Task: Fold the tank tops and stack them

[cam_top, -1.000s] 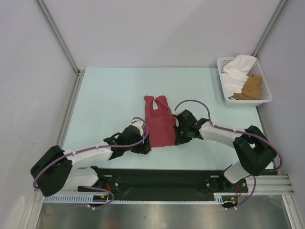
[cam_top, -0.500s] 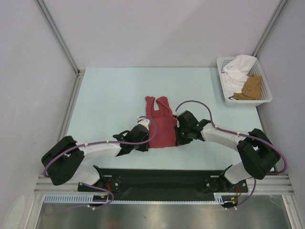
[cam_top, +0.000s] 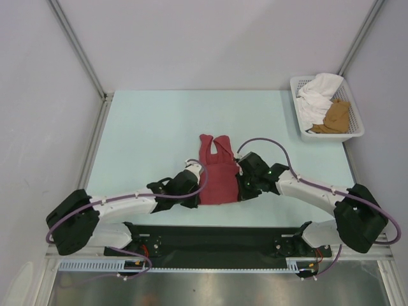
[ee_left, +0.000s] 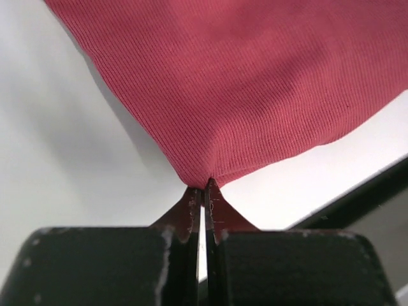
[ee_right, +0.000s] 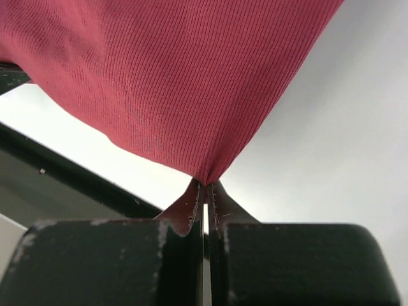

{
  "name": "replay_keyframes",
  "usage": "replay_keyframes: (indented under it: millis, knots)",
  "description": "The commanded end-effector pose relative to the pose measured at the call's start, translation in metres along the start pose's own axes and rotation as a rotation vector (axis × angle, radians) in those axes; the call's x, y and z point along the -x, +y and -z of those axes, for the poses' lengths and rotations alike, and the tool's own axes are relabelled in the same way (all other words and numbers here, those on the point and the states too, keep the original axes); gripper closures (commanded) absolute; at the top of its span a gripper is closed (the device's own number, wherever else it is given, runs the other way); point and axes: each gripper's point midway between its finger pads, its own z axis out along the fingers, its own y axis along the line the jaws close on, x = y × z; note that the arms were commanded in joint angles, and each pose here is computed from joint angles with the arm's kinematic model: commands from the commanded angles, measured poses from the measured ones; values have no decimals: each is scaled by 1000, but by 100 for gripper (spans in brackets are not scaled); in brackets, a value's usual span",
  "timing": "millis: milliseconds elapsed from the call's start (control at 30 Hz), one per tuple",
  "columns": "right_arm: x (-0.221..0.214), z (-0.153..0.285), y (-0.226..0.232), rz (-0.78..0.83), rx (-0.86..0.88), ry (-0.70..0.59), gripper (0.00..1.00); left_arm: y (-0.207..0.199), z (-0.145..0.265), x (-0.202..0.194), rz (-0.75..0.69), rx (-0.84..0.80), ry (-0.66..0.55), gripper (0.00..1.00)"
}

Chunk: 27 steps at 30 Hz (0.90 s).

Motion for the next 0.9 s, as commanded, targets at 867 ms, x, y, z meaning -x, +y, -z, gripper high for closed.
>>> replay_keyframes:
  millis: [867]
  knots:
    - [132, 67, 9, -32, 31, -184, 100, -4, 71, 132, 124, -83, -137, 100]
